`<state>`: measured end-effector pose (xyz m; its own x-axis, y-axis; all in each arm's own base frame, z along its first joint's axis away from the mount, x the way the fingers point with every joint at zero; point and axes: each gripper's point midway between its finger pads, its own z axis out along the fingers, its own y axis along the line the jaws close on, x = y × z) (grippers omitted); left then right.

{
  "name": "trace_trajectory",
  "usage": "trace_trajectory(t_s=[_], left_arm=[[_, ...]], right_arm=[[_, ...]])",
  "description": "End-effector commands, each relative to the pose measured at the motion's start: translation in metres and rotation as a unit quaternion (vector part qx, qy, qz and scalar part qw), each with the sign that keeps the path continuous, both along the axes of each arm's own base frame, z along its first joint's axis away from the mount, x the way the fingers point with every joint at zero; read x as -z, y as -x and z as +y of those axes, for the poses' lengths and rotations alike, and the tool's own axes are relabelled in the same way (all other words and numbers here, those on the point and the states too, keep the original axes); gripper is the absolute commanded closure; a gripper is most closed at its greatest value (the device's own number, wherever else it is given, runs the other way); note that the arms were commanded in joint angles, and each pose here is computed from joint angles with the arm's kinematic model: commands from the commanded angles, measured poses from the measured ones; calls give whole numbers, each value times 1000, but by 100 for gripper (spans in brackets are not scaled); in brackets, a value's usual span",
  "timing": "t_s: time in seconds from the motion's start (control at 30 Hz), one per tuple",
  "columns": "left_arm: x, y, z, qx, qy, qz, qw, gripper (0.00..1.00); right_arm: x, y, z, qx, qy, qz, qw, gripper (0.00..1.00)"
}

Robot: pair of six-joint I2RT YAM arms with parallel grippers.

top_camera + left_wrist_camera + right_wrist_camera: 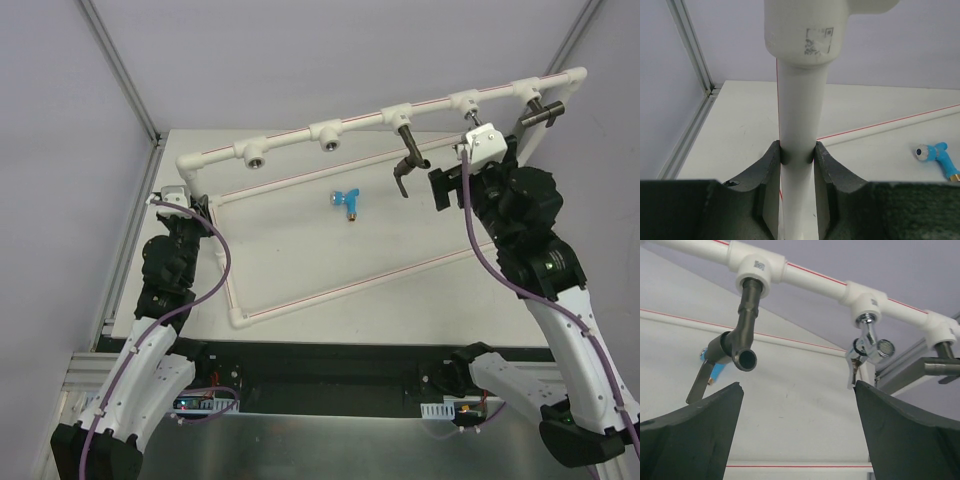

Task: Install the water faucets

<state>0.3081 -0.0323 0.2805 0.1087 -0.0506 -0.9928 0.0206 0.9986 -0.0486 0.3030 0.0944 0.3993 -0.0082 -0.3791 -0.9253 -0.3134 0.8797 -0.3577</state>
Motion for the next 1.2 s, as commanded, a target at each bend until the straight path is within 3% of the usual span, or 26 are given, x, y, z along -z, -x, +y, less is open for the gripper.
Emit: trace_trajectory(t_s=[0.0, 0.3, 0.5, 0.73, 0.93, 1.17], left_arm=[[-48, 7, -15, 38, 23, -55, 997, 79], [-90, 27, -9, 35, 35, -85, 995, 35], [-116, 42, -1, 22, 62, -81, 995, 1], [-127, 81, 29, -39, 128, -80, 988, 1], [-126, 113, 50, -78, 111, -81, 987, 1], [-135, 123, 58, -95, 95, -55, 989, 1]], right_arm=[[-33, 16, -27, 55, -22, -45, 997, 4], [-30, 45, -52, 108, -105, -69, 986, 4], [-34, 74, -68, 120, -169, -111, 972, 4], [-16, 95, -90, 145, -109, -112, 977, 4], [23, 120, -98, 136, -66, -66, 986, 4], [38, 148, -91, 91, -121, -85, 985, 4]])
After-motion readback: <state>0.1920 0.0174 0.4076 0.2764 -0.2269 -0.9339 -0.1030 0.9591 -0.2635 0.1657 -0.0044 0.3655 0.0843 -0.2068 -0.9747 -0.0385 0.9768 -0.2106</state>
